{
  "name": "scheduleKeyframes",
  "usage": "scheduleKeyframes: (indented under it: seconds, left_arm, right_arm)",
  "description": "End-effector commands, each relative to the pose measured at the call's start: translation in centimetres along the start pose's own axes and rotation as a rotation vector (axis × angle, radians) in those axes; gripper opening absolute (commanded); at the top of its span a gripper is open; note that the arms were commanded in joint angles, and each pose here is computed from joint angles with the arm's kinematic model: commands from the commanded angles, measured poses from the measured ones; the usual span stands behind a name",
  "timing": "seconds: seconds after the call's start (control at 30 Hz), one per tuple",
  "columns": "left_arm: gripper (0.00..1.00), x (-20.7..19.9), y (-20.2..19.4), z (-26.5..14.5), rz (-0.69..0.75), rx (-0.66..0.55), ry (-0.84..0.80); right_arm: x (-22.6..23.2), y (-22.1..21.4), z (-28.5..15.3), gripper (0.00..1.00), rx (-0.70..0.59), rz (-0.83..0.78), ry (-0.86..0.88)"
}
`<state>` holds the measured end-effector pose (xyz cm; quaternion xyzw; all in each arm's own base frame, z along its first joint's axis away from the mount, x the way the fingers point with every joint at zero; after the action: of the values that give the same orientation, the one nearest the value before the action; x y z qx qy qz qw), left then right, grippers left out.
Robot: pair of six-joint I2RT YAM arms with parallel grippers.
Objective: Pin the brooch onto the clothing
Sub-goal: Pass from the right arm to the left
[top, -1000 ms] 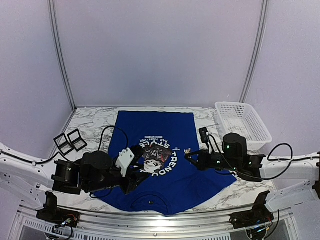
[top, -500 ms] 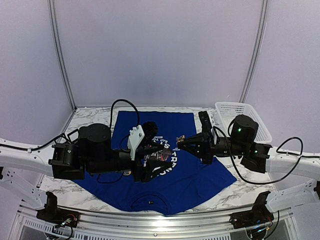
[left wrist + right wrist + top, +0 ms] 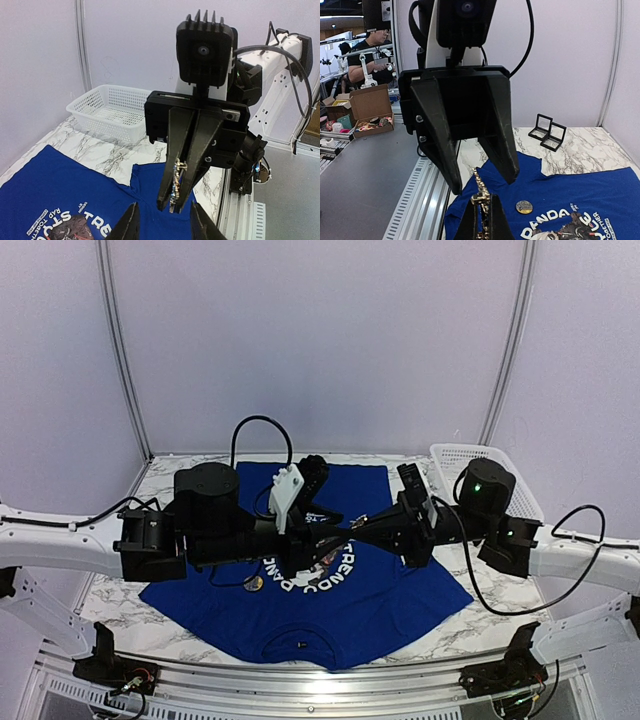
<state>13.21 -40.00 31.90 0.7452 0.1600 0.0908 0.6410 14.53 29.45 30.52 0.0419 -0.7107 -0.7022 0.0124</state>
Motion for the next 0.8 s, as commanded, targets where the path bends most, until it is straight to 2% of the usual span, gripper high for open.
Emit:
scheduleKeyframes:
  seconds: [0.0, 0.37, 0.53, 0.77]
  left_arm:
    - [0.32, 0.3, 1.2, 0.2, -0.006, -0.018, -0.008]
    - [0.20, -0.2, 1.0, 1.1, 0.006, -0.001, -0.112]
    - [0.00, -0.4, 1.0, 1.1, 0.008, 0.000, -0.133]
    - [0.00, -0.6, 0.5, 1.3, -0.008, 0.015, -0.151]
  right_arm:
    - [0.1, 0.7, 0.3, 0.00, -0.002, -0.024, 0.040]
    - [0.3, 0.3, 0.9, 0.00, 0.009, -0.016, 0.006]
    - [0.4, 0.1, 0.9, 0.00, 0.011, -0.009, 0.003]
    - [0.4, 0.0, 0.8, 0.00, 0.018, -0.007, -0.005]
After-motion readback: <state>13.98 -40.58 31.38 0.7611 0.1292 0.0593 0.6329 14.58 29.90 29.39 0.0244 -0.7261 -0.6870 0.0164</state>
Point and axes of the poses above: each gripper's point midway between its finger pads, its own z axis out along the fingers, its own x axis along the line the jaws close on, y = z × x, the point moved 4 cm from there along -z, back along the fingers, and after that the axes turned 2 degrees about -z, right-handed, at the moved point
